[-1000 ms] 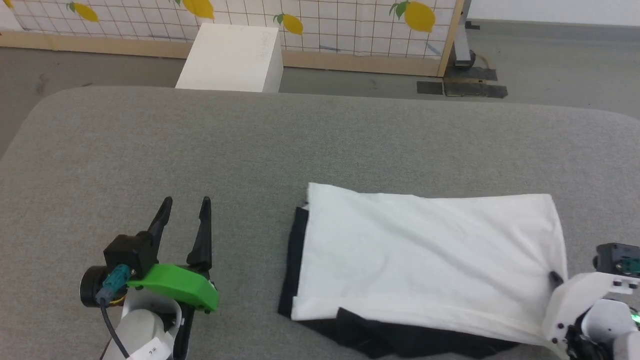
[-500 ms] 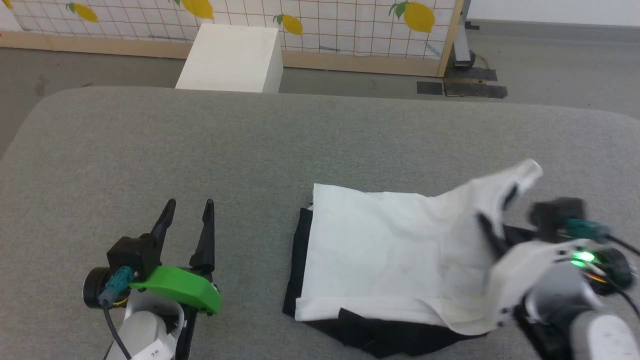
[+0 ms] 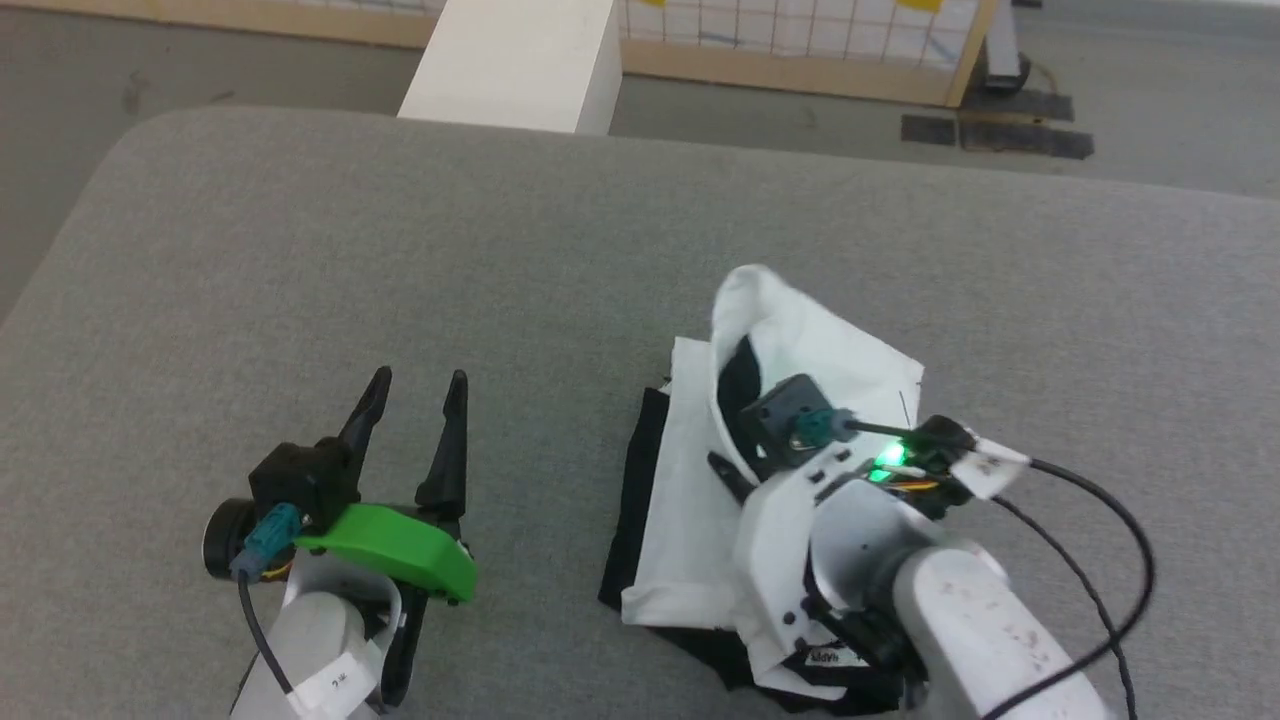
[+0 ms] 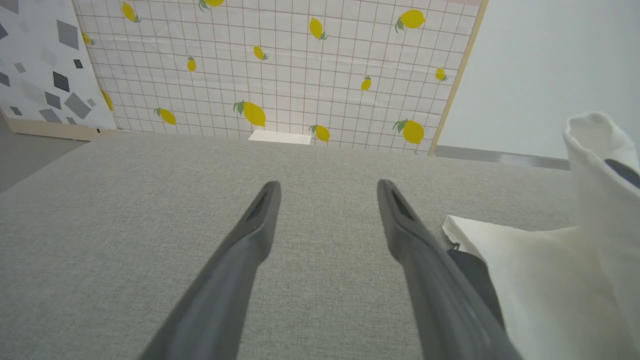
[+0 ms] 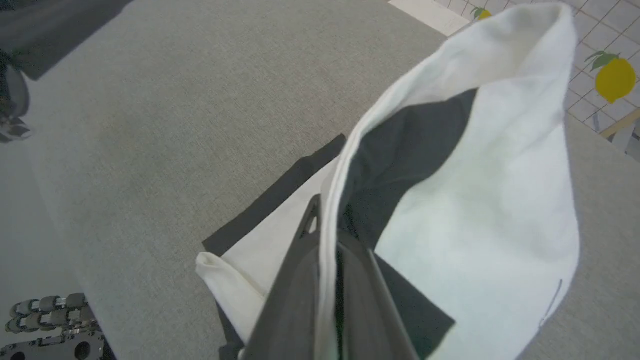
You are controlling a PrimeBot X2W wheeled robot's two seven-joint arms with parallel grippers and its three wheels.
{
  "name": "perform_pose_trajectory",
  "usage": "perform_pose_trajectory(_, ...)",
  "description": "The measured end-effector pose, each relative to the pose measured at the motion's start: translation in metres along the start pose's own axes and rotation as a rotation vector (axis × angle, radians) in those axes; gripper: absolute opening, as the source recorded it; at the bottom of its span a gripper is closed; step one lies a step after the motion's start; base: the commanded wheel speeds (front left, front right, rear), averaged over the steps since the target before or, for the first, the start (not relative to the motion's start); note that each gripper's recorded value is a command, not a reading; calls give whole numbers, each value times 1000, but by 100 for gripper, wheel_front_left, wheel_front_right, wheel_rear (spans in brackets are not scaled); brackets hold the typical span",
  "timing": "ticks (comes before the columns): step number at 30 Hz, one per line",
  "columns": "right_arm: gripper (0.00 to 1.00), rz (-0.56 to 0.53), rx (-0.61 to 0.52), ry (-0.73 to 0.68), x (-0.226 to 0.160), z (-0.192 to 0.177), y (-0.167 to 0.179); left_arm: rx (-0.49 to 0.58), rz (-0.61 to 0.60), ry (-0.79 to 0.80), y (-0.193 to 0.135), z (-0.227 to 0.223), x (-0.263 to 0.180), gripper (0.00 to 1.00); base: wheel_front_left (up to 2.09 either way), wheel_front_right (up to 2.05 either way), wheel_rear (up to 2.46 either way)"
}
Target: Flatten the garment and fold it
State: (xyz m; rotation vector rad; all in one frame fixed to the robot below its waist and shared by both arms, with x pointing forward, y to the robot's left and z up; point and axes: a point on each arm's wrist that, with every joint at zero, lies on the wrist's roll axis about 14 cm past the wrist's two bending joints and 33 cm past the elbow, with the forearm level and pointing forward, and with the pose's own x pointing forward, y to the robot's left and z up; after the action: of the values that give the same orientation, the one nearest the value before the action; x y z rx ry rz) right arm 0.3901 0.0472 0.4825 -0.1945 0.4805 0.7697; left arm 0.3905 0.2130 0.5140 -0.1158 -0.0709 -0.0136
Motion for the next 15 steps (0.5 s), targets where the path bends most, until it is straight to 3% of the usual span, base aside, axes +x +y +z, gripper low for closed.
perform_pose_trajectory(7,2,102,41,164,32,-43,16,4,42,36,14,-12,-1,100,0,0,0)
perform_pose_trajectory(8,18,116,56,177,35,-46,18,4,47,41,15,-13,-1,100,0,0,0)
perform_pose_trajectory(9,84,128,62,173,37,-46,20,4,52,43,17,-14,-1,100,0,0,0)
perform_pose_trajectory(10,100,136,69,162,38,-44,21,4,54,45,17,-15,-1,100,0,0,0)
perform_pose_trajectory(13,100,148,100,108,39,-33,22,2,56,44,18,-15,0,100,0,0,0)
perform_pose_trajectory(15,100,141,146,1,35,-12,16,0,50,38,16,-13,1,100,0,0,0)
